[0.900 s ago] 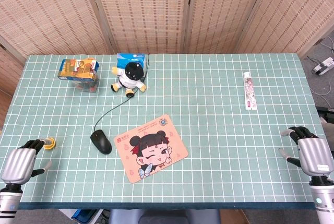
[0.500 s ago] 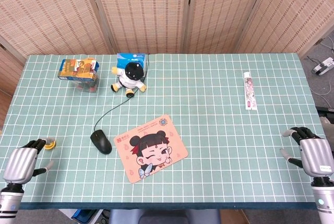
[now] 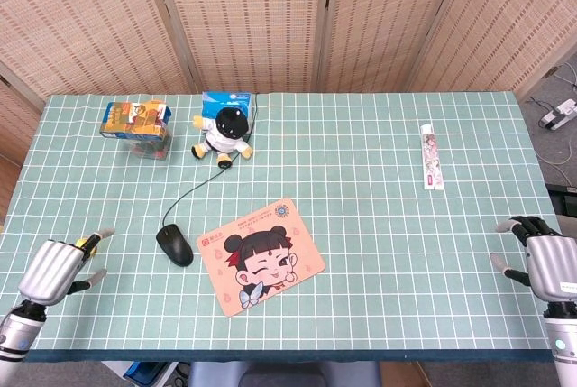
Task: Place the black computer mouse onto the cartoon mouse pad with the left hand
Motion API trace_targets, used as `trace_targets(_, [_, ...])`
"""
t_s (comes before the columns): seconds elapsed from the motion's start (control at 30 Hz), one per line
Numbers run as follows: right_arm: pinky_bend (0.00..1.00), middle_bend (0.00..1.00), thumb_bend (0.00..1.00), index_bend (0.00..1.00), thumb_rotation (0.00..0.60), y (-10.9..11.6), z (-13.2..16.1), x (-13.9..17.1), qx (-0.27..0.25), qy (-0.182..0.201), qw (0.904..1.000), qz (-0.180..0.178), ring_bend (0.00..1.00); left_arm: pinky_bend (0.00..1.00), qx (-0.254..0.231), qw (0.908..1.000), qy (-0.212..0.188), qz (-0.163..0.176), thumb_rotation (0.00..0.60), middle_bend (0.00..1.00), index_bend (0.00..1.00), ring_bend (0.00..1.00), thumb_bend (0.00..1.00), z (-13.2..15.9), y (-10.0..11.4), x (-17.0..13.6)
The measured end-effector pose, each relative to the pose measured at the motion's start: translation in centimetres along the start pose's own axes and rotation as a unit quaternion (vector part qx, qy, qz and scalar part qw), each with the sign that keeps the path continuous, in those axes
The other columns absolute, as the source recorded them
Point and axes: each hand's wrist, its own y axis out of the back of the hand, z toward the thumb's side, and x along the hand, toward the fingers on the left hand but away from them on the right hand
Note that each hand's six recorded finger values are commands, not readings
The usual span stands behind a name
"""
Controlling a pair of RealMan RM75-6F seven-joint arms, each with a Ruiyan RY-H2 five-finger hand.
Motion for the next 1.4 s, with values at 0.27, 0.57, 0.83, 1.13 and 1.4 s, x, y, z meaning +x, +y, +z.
trace_targets(0.27, [0.58,0.4,0.15,0.41,0.6,0.5,0.2,0.2,0.0,0.0,1.0,-0.008,0.31,1.0,0.065,0.9898,-0.125,-0.021,0.6,1.0,0.27,1.0,0.14,2.1,-0.6,2.1])
trace_targets(0.57, [0.58,0.4,0.15,0.41,0.6,1.5,0.3,0.8,-0.006,0.005,0.9997,-0.023,0.31,1.0,0.119,0.9749,-0.182,-0.045,0.6,1.0,0.23,1.0,0.14,4.1,-1.6,4.0])
trace_targets(0.83, [0.58,0.4,0.14,0.41,0.6,1.6,-0.1,0.6,-0.011,0.002,0.9998,-0.019,0.31,1.0,0.157,0.9658,-0.193,-0.074,0.6,1.0,0.29,1.0,0.14,4.7,-2.6,6.0])
trace_targets(1.13, [0.58,0.4,0.15,0.41,0.6,1.8,-0.5,0.6,-0.017,-0.001,0.9997,-0.019,0.31,1.0,0.182,0.9586,-0.192,-0.104,0.6,1.0,0.28,1.0,0.14,5.3,-3.3,8.0])
trace_targets(1.4, [0.58,0.4,0.15,0.41,0.6,2.0,-1.0,0.5,-0.022,-0.006,0.9996,-0.019,0.31,1.0,0.188,0.9551,-0.202,-0.107,0.6,1.0,0.28,1.0,0.14,6.2,-3.4,9.1])
